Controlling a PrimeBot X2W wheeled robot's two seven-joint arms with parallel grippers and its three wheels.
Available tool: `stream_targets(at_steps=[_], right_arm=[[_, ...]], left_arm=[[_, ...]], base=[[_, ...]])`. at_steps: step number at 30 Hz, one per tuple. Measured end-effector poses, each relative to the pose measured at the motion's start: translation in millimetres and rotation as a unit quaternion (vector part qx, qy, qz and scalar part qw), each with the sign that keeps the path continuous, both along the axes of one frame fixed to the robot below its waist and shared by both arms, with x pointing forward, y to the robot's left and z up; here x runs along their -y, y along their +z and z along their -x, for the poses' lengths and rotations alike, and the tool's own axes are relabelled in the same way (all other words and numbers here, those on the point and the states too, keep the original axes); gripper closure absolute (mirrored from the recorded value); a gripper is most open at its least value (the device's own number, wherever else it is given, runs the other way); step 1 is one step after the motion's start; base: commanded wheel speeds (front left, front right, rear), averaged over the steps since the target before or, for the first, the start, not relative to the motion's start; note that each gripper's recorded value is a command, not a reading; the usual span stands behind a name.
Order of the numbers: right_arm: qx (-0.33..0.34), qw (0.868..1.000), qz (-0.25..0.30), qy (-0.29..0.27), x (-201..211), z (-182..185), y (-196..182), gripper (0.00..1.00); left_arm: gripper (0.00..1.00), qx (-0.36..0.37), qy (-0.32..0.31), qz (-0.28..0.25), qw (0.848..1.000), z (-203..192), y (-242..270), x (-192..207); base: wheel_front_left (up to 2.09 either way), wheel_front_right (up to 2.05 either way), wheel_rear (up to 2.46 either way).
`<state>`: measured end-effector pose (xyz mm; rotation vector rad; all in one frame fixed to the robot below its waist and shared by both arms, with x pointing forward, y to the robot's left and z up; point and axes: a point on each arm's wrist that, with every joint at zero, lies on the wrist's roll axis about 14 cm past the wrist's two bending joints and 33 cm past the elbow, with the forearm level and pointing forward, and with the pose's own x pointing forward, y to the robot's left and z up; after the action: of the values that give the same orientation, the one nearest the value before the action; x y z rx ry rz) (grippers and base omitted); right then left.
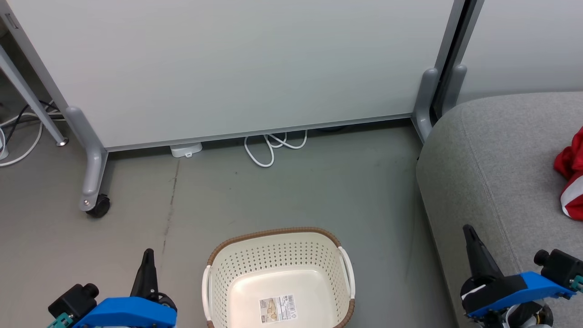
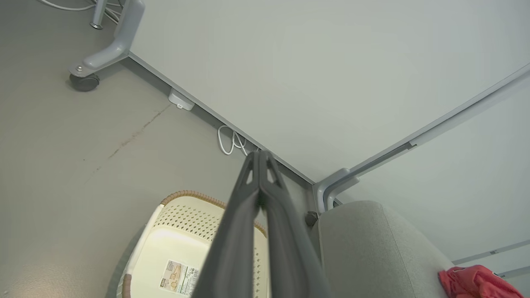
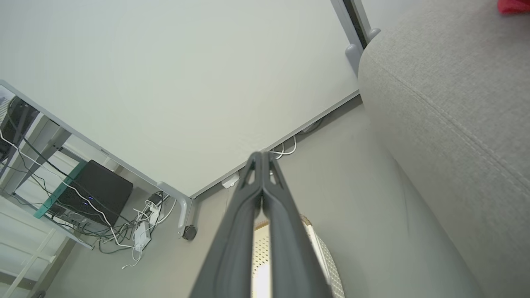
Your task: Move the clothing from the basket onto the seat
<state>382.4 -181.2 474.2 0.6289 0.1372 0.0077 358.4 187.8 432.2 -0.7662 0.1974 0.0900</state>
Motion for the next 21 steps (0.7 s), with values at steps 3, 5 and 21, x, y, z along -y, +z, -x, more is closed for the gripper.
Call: stream_targets(at_steps=[3,5,21], right_arm=[[0.000,1.000,-0.021,-0.004,1,0,1,1.00],[0.000,0.999,-0.036,-0.007,1,0,1,1.00],[0.004,0.990,-0.140,-0.024,5,-2,6,1.00]], left_arm=[[1.00,0.004,0.005,0.018,1.000,-3,4,-1],[1.00,0.007,0.008,0.031,0.999,-4,6,-1],[1.00,0.018,0.028,0.119,0.992,-10,17,-5]], base=[[0.00,0.00,0.00],[0.00,0.00,0.00],[0.00,0.00,0.00]])
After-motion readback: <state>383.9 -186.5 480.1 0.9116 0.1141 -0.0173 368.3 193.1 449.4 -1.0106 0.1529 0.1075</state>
